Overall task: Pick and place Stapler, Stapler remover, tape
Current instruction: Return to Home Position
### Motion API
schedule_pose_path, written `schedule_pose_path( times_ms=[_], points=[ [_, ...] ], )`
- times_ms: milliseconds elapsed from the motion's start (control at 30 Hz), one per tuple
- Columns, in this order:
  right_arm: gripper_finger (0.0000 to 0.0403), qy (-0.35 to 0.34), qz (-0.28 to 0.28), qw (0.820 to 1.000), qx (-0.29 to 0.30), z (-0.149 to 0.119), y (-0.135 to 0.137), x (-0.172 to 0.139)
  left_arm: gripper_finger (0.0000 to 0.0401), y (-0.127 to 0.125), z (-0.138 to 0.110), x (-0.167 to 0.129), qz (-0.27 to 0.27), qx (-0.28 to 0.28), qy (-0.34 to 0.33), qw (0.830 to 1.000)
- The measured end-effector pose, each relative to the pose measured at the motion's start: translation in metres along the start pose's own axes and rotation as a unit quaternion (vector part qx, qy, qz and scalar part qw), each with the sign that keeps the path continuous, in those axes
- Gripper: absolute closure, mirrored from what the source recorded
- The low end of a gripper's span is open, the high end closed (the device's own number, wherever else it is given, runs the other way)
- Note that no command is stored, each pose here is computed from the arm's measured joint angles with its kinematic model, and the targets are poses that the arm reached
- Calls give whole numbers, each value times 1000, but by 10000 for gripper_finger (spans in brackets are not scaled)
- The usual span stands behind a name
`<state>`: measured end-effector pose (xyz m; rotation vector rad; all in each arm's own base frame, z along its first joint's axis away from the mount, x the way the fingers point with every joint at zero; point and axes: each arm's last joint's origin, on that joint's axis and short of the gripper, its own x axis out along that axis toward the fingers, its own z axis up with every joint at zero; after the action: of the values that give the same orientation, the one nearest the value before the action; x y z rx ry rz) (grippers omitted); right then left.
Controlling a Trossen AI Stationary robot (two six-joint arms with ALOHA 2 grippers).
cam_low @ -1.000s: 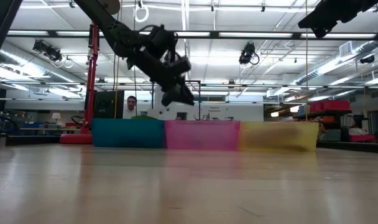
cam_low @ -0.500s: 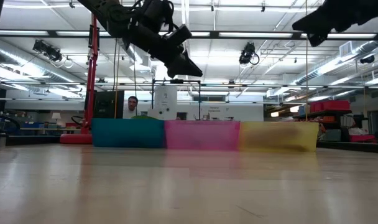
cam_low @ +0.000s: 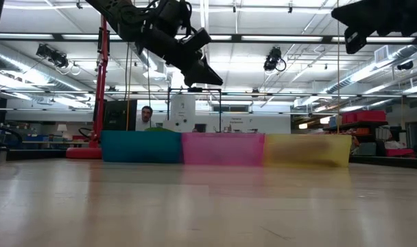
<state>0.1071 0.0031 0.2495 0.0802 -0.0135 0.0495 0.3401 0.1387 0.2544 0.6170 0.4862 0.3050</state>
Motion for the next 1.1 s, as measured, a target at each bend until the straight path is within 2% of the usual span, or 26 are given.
schedule_pose_path(
  times_ms=[100,200,467,667,833,1100],
  points=[
    [399,-50,-1,999,3,-8,-1,-2,326,0,0,0,0,-1,0,1000],
    [399,-68,1,998,7,-16,-2,-4,326,0,0,0,0,-12,0,1000],
    [399,-83,31,995,40,-21,0,-8,326,0,0,0,0,-17,0,1000],
    [399,-58,1,998,37,-27,0,-11,326,0,0,0,0,-17,0,1000],
    [399,-56,14,998,34,-27,3,-11,326,0,0,0,0,-17,0,1000],
    [399,-96,44,994,38,-43,6,-8,326,0,0,0,0,-18,0,1000]
  ],
)
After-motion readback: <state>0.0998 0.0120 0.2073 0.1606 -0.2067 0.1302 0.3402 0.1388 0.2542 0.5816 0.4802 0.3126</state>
